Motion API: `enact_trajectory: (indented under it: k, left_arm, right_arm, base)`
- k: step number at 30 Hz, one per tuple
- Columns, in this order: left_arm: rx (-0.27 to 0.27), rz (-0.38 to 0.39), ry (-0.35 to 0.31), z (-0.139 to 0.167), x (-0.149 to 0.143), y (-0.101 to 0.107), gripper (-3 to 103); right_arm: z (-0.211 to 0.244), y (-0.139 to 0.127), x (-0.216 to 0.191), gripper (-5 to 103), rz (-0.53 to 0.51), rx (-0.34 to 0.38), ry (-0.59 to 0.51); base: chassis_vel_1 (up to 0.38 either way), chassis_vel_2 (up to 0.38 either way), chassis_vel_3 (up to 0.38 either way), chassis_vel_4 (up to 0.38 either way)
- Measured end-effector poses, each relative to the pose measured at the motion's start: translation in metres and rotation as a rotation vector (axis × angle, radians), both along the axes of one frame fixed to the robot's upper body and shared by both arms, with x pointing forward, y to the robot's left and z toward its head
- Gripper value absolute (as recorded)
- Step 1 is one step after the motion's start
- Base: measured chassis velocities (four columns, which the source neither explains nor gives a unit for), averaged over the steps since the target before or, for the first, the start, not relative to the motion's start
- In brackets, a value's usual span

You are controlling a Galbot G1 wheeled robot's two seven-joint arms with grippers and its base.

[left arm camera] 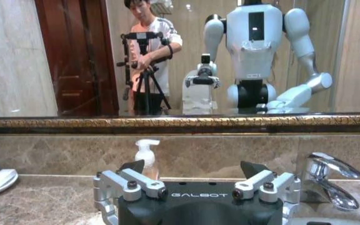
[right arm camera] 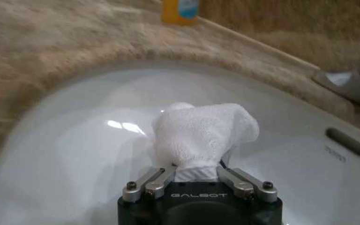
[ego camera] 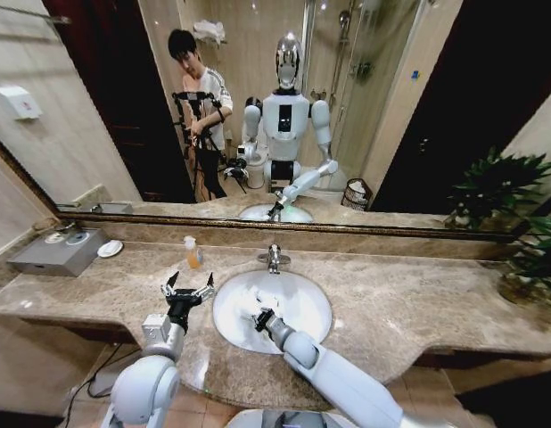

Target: Pick up the towel from the sink counter and wipe the mirror surface.

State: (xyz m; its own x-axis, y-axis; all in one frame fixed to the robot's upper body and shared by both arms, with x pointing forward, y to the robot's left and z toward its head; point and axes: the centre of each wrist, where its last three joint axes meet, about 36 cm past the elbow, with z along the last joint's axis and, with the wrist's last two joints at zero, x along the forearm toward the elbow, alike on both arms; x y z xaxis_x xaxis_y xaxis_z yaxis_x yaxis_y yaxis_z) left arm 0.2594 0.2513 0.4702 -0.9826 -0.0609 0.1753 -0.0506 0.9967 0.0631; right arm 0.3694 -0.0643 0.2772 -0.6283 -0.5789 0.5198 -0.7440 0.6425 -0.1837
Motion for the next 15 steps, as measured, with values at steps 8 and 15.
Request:
enact_trajectory:
  k: [8, 15]
  left_arm:
    - [0.0, 0.0, 0.0, 0.0, 0.0, 0.0, 100]
    - [0.0, 0.0, 0.0, 0.0, 0.0, 0.0, 100]
  right_arm:
    - [0.045, -0.006, 0.085, 12, -0.186, 0.029, -0.004]
    - [0.06, -0.013, 0.073, 12, -0.164, 0.033, 0.047]
  base:
    - [0.0, 0.0, 0.0, 0.0]
    - [0.0, 0.0, 0.0, 0.0]
